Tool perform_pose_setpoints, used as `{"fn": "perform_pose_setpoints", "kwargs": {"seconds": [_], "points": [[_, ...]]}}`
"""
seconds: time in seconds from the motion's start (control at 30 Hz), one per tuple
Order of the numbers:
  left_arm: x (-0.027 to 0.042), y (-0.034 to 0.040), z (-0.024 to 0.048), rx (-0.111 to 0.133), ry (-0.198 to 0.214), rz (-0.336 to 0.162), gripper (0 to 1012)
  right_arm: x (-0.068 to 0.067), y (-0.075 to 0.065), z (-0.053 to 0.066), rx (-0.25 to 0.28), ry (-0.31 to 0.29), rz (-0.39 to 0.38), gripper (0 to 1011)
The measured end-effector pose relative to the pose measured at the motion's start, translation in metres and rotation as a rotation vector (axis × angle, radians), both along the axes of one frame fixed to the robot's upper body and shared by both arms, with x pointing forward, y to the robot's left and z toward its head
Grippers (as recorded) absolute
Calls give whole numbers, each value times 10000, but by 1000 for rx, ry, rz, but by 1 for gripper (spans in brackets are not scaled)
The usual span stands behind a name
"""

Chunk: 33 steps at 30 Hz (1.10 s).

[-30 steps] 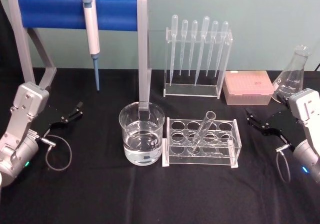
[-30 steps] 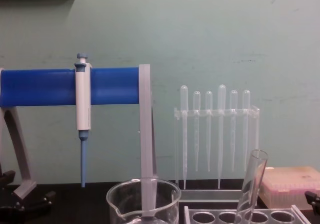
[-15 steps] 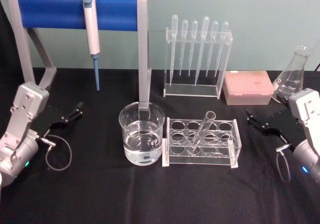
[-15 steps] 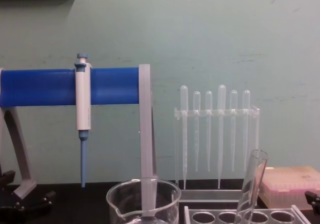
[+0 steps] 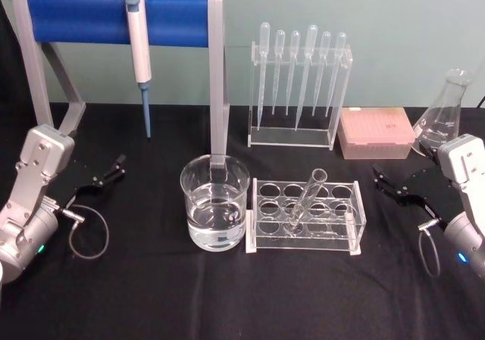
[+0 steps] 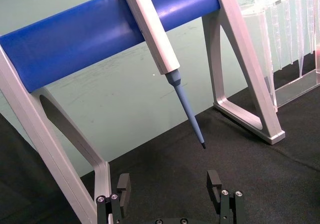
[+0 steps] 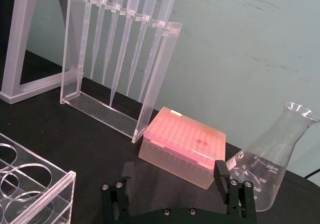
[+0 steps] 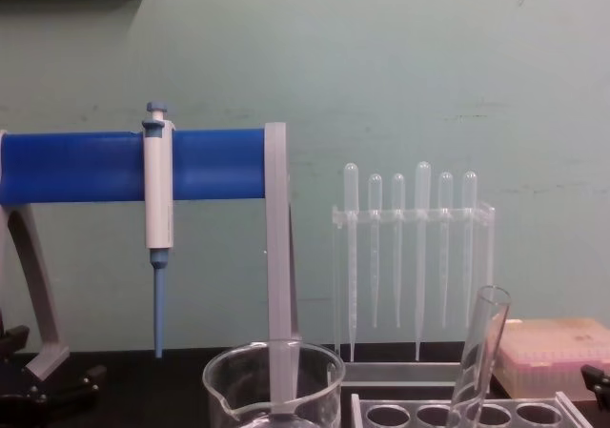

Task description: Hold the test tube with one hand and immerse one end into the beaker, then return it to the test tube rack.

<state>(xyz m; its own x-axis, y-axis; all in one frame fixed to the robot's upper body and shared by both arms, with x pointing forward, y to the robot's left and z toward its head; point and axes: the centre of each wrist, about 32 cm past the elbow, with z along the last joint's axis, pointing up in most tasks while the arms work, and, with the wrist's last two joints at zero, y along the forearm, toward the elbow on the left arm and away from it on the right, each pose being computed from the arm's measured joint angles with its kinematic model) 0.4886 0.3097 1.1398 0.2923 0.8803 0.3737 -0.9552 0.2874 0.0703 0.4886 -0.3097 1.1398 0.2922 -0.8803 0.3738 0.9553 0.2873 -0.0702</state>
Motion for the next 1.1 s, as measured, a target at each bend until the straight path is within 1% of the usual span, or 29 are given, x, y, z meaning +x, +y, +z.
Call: {"fn": "perform_pose_setpoints", "kwargs": {"seconds": [0.2, 0.3, 0.33, 0.37, 0.47, 0.5, 0.57, 0.6, 0.63, 0.7, 0.73, 0.8, 0.9, 0.93, 1.03, 1.07, 1.1], "points": [[0, 0, 0, 0, 0, 0, 1000, 0, 0, 0, 0, 0, 0, 1003], [0, 0, 0, 0, 0, 0, 1000, 6, -24, 48, 4, -22, 4, 1003], [0, 0, 0, 0, 0, 0, 1000, 7, -42, 95, 9, -38, 13, 1003], [0, 0, 0, 0, 0, 0, 1000, 6, -63, 138, 25, -42, 22, 1003], [0, 0, 0, 0, 0, 0, 1000, 1, -99, 238, 63, -42, 44, 1003], [0, 0, 0, 0, 0, 0, 1000, -15, -126, 296, 84, -38, 60, 1003], [0, 0, 0, 0, 0, 0, 1000, -34, -152, 361, 103, -36, 85, 1003], [0, 0, 0, 0, 0, 0, 1000, -47, -167, 390, 111, -34, 100, 1002], [0, 0, 0, 0, 0, 0, 1000, -73, -195, 435, 126, -27, 134, 1003], [0, 0, 0, 0, 0, 0, 1000, -108, -237, 469, 141, -13, 177, 1003], [0, 0, 0, 0, 0, 0, 1000, -144, -276, 499, 157, 3, 227, 1002], [0, 0, 0, 0, 0, 0, 1000, -199, -334, 512, 181, 31, 291, 1003], [0, 0, 0, 0, 0, 0, 1000, -255, -387, 516, 206, 60, 357, 1003], [0, 0, 0, 0, 0, 0, 1000, -287, -415, 513, 221, 78, 397, 1002], [0, 0, 0, 0, 0, 0, 1000, -323, -448, 504, 236, 98, 449, 1002], [0, 0, 0, 0, 0, 0, 1000, -341, -463, 496, 244, 111, 484, 1003], [0, 0, 0, 0, 0, 0, 1000, -348, -469, 493, 247, 116, 502, 1003]]}}
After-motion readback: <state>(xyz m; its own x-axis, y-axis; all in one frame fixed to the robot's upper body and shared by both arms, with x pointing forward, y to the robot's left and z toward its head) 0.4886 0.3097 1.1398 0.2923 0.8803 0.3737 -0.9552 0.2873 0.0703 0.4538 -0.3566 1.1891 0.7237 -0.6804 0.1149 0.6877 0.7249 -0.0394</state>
